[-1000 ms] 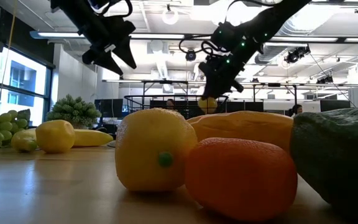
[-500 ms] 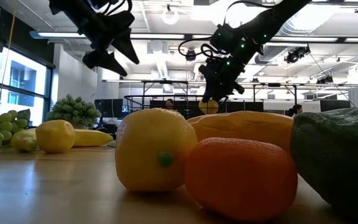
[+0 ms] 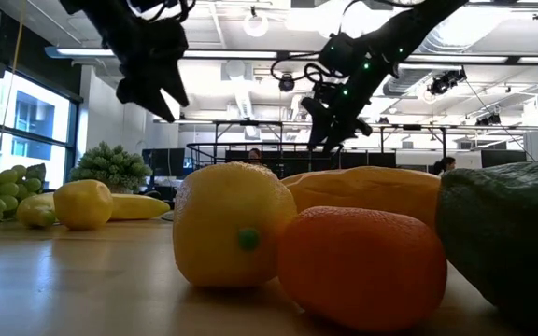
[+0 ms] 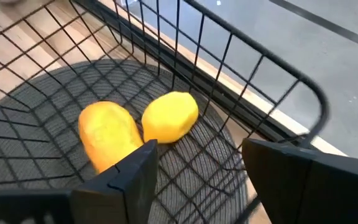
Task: Build produce basket
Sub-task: Put the plum into the black wire basket
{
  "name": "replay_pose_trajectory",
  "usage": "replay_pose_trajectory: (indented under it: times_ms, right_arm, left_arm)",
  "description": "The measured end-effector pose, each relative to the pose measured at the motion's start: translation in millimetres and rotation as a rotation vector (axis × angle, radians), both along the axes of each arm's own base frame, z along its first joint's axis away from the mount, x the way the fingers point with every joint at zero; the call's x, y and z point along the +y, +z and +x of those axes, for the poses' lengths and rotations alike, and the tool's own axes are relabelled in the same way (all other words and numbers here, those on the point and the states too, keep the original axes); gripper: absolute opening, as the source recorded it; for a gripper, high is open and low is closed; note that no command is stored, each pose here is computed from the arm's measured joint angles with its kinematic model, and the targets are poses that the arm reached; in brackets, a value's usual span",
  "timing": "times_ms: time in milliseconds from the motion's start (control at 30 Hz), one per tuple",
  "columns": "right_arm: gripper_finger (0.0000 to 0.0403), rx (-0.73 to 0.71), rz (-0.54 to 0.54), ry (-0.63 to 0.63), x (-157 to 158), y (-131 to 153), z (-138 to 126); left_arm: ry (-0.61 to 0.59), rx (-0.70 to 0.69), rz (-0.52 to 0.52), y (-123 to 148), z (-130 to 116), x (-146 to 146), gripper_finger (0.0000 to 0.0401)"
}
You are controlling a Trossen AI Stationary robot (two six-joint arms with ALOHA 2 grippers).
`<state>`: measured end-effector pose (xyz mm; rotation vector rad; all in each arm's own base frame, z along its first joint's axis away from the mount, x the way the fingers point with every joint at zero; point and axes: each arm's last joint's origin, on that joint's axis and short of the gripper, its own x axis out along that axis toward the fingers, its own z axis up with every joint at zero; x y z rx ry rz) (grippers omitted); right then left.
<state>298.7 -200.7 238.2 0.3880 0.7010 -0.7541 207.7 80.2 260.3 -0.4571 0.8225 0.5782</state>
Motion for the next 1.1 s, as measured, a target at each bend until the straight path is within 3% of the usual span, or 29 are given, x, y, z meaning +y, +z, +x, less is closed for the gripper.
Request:
replay_pose_trajectory:
  times_ms: [133, 533, 833, 1000, 1100]
  right_arm:
    - [0.0215, -0.032, -0.002, 0.011, 4.4, 13.5, -5.7]
    - [0.0215, -0.084, 0.084, -0.020, 36.4, 42.4, -19.4]
    - [0.0215, -0.126, 0.154, 0.025, 82.0, 59.4, -18.1]
    - [0.0215, -0.132, 0.205, 0.043, 103.1, 58.6, -11.9]
    - [0.0215, -0.139, 0.228, 0.059, 114.9, 58.2, -8.1]
  left_arm:
    - [-0.125, 0.056, 0.013, -2.5, 0.6, -11.5, 0.0300]
    - [-0.654, 0.141, 0.149, -4.9, 5.5, -45.6, 0.0300]
    - [-0.723, 0.221, 0.073, -10.0, -0.8, -70.5, 0.0300]
    - [-0.816, 0.205, 0.046, -9.9, -0.9, -92.8, 0.0300]
    - [-0.811, 0.195, -0.006, -9.9, -2.2, -107.3, 0.0300]
